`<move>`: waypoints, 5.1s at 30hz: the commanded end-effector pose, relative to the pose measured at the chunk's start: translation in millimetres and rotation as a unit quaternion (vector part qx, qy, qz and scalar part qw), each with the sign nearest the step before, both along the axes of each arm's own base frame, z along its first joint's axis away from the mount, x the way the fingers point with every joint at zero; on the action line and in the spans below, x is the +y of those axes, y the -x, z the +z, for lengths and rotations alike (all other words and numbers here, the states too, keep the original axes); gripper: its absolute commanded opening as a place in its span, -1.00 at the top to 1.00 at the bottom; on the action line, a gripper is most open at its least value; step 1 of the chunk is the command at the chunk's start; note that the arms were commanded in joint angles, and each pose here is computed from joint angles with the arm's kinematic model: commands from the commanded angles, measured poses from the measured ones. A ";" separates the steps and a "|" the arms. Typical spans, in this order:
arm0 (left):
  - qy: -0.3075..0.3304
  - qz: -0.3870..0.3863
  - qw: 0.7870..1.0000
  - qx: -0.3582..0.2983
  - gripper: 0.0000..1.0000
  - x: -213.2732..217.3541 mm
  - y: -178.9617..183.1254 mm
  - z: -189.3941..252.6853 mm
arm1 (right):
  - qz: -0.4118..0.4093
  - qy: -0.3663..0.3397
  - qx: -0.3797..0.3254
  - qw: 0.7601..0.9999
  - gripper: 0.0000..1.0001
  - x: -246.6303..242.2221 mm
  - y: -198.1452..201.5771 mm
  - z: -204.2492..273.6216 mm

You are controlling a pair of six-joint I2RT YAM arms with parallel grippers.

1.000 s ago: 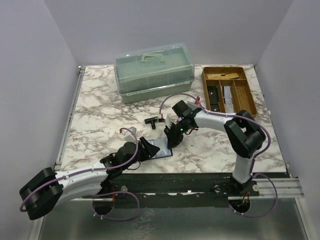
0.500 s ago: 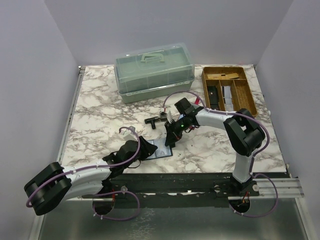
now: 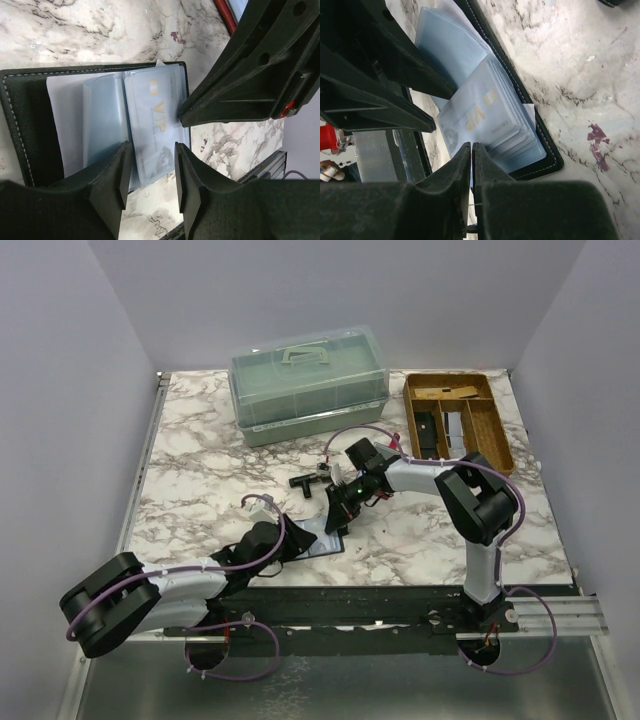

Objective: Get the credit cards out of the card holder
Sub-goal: Remove the credit card from the card holder.

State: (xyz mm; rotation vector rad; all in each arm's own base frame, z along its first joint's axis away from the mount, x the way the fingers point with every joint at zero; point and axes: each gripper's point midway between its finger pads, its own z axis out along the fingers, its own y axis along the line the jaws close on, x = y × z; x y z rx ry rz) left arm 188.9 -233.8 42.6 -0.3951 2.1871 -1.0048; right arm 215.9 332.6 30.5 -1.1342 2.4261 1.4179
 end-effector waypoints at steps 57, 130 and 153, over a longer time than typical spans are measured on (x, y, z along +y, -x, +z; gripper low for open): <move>0.006 0.032 0.999 -0.002 0.78 9.2 -8.9 -1.6 | -0.015 0.045 -0.041 0.998 0.08 -5.9 -13.3 0.3; 0.022 0.029 0.999 0.038 0.16 11.8 -7.4 -10.5 | 0.070 -0.099 0.119 0.985 0.47 15.6 39.6 37.8; 0.056 0.029 0.998 0.029 -0.67 10.3 -10.8 5.2 | 0.064 -0.075 0.079 0.992 0.45 20.6 34.8 26.3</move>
